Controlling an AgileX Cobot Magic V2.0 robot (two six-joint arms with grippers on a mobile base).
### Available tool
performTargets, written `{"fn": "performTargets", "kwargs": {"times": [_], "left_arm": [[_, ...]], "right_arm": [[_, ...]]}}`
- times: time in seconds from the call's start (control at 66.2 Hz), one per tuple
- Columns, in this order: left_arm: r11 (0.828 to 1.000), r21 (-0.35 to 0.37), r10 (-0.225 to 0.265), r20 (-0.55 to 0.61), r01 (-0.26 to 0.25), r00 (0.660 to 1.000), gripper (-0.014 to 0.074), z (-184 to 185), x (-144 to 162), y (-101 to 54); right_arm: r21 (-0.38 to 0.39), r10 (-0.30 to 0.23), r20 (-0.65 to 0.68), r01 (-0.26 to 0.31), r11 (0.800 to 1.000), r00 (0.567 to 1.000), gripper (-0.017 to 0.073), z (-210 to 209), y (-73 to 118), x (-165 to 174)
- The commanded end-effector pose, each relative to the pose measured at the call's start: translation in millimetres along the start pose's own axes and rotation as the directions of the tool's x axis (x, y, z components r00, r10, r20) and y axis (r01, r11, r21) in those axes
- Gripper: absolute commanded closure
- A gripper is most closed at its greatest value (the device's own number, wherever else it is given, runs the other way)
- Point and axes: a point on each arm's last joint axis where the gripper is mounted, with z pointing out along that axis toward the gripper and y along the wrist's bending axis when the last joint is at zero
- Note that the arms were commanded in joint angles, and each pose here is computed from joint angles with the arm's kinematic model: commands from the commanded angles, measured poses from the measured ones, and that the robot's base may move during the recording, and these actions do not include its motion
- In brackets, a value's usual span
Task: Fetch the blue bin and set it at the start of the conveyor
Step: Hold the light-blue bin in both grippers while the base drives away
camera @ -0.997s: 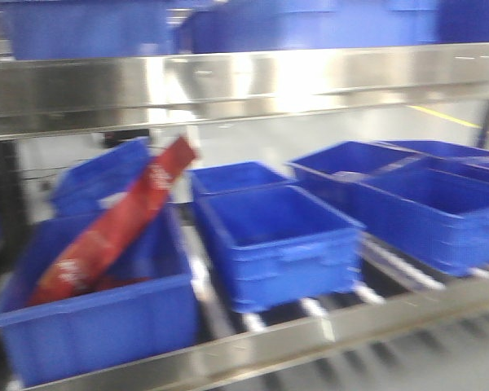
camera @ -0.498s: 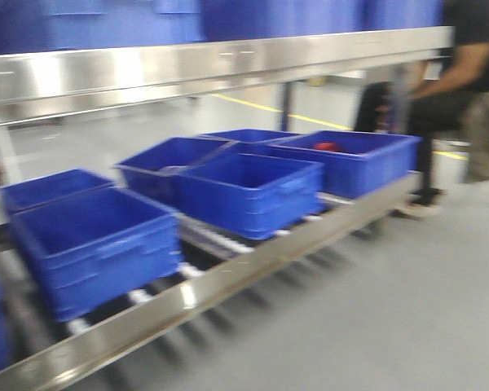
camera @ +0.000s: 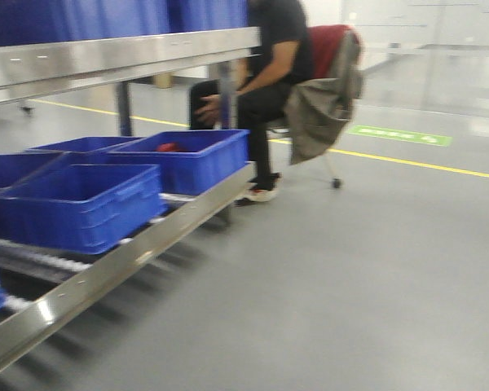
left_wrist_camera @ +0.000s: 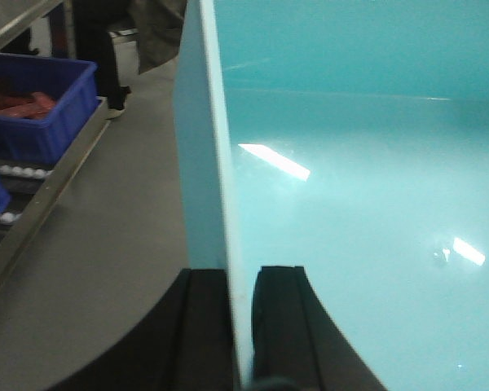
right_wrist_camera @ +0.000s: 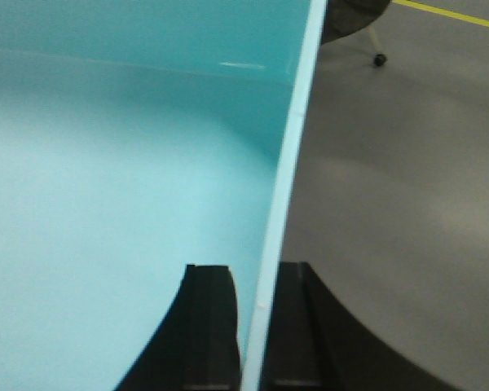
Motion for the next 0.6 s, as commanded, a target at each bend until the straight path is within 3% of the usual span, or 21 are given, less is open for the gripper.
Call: {"fn": "performTargets", "kwargs": {"times": [0.0, 0.589], "left_arm": [[0.999, 0.035, -0.002, 0.092, -0.001, 0.996, 0.0705, -9.6, -11.0, -3.9], [0.999, 0.035, -0.002, 0.092, -0.001, 0.996, 0.0705, -9.6, -11.0, -3.9]], "right_arm": [[0.005, -0.023, 0.044, 0.023, 1.0, 0.999, 0.0711, -7.0, 0.0, -5.1], [0.005, -0.023, 0.044, 0.023, 1.0, 0.999, 0.0711, -7.0, 0.0, -5.1]]}}
